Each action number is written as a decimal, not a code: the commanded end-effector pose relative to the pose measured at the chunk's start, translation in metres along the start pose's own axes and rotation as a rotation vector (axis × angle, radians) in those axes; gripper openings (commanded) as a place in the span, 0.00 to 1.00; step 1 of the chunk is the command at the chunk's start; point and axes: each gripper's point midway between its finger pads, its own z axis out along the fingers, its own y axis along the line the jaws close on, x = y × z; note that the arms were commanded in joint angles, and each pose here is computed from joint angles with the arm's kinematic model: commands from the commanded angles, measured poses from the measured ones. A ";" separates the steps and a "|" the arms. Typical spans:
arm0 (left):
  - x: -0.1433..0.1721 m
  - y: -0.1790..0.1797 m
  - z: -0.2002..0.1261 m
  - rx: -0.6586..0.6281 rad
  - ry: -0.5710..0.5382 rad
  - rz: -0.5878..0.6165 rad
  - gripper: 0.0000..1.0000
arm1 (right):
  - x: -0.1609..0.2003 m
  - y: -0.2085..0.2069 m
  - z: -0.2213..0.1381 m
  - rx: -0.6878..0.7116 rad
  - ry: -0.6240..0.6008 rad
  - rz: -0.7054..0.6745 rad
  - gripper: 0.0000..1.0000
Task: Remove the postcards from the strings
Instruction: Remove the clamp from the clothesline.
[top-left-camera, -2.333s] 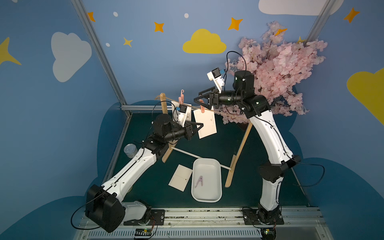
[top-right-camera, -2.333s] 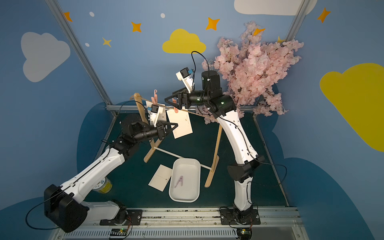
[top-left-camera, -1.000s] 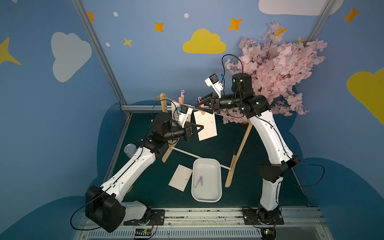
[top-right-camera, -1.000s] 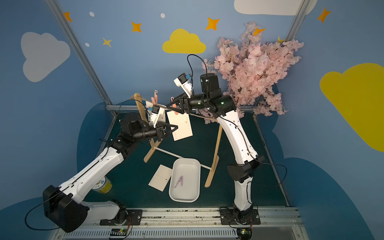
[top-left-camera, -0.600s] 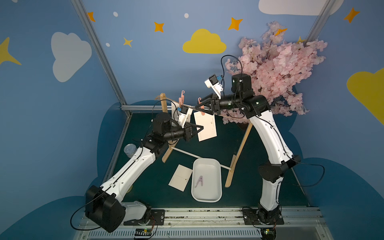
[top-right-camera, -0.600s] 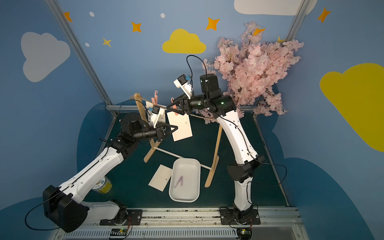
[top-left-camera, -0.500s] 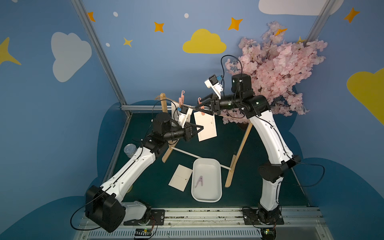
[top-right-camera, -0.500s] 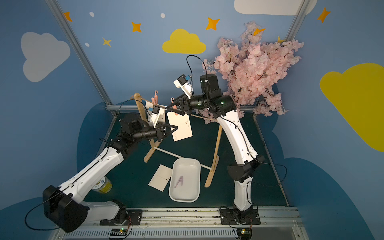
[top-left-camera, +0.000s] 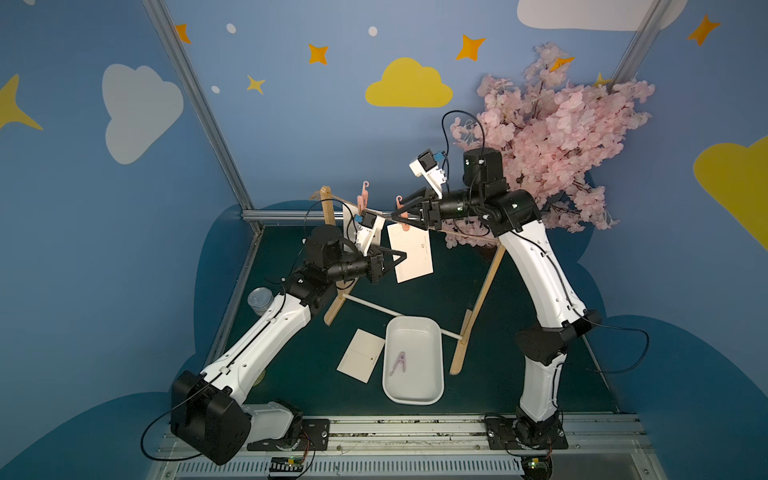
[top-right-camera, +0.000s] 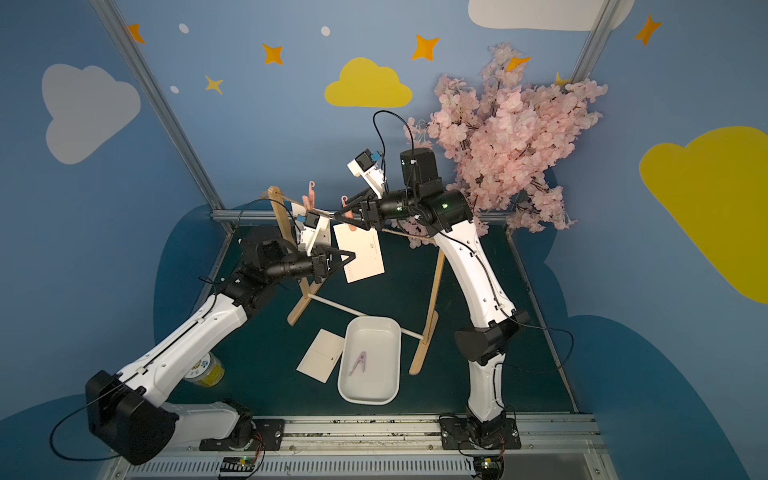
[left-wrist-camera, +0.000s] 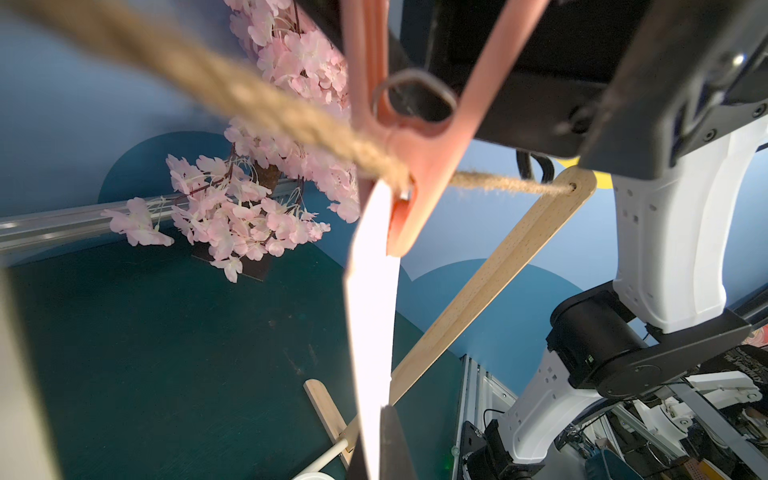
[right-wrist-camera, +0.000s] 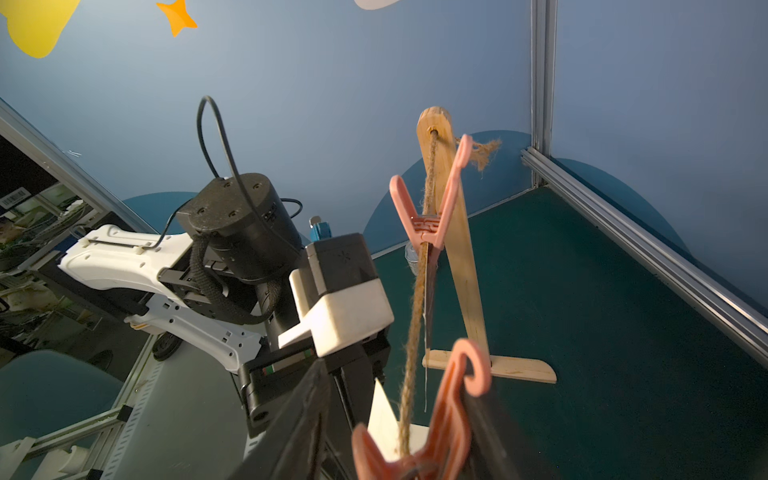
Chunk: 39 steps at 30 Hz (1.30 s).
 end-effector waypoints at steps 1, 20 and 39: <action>-0.010 -0.009 -0.002 0.029 -0.013 0.041 0.03 | 0.003 0.001 0.001 -0.023 0.011 0.006 0.46; -0.011 -0.009 -0.002 0.033 -0.014 0.044 0.03 | 0.006 -0.005 0.005 -0.033 0.015 0.024 0.32; -0.014 -0.011 -0.004 0.031 -0.023 0.048 0.03 | 0.008 -0.008 0.008 -0.041 0.016 0.040 0.00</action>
